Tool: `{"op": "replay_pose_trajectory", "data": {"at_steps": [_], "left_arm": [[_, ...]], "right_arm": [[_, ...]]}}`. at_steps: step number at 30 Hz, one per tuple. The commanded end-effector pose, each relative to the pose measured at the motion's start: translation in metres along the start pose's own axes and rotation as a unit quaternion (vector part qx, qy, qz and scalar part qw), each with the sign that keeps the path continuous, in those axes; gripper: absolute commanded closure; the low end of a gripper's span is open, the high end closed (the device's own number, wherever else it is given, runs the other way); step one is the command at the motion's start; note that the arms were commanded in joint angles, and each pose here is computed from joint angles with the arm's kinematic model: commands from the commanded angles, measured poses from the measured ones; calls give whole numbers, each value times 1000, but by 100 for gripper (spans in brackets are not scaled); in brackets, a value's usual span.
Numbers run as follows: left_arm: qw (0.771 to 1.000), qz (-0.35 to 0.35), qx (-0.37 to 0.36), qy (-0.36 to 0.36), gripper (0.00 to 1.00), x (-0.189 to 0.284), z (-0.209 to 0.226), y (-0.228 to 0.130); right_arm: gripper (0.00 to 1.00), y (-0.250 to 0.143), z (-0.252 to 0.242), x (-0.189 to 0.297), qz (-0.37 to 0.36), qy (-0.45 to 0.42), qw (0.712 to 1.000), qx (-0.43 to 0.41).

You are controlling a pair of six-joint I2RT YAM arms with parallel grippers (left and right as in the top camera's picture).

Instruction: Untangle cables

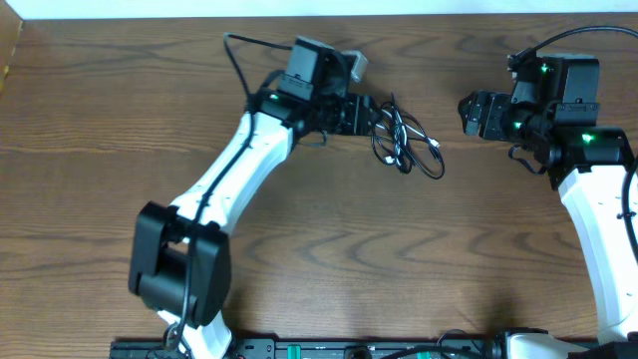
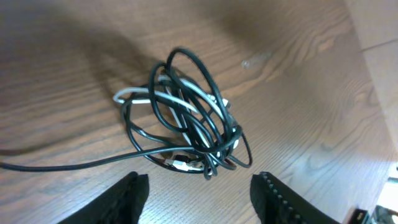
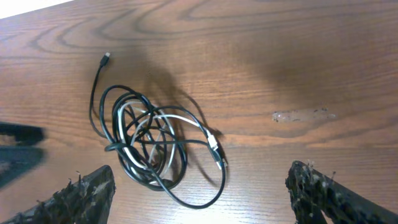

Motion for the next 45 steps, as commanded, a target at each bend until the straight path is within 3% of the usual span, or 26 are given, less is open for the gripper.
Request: {"op": "replay_pose_trajectory", "data": {"at_steps": [1,11,24,32,37,40,45], "left_arm": [[999,13,-40,-3,39,-21,-1,-5],[996,26,-85,-19,39,-66,-5,-17],[991,-30,-128,29,41,-76,1,1],[991,-19,-123,40,46,-89,10,-7],[991,-17,-128,35,58,-103,10,-12],[989,-35,-139,31,91,-105,5,-6],[986,-63,-149,30,92,-102,4,4]], "right_arm": [[15,-4,0,-2,14,8,1000,-3],[14,-10,-3,-12,37,0,999,-7],[15,-11,-6,-21,45,-4,999,-9],[15,-11,-7,-24,46,-4,999,-10],[15,-11,-7,-24,46,-4,999,-9],[15,-11,-7,-24,46,-4,999,-9],[15,-10,-6,-24,43,-3,999,-9]]}}
Point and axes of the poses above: each gripper's point midway between its finger pads, its own x axis back along the fingers, its own z axis along the line the jaws close on, y = z × x, the point moved 7 cm from there along x, back along the fingers, and after that the axes turned 10 degrees about -x, right-handed, at the moved point
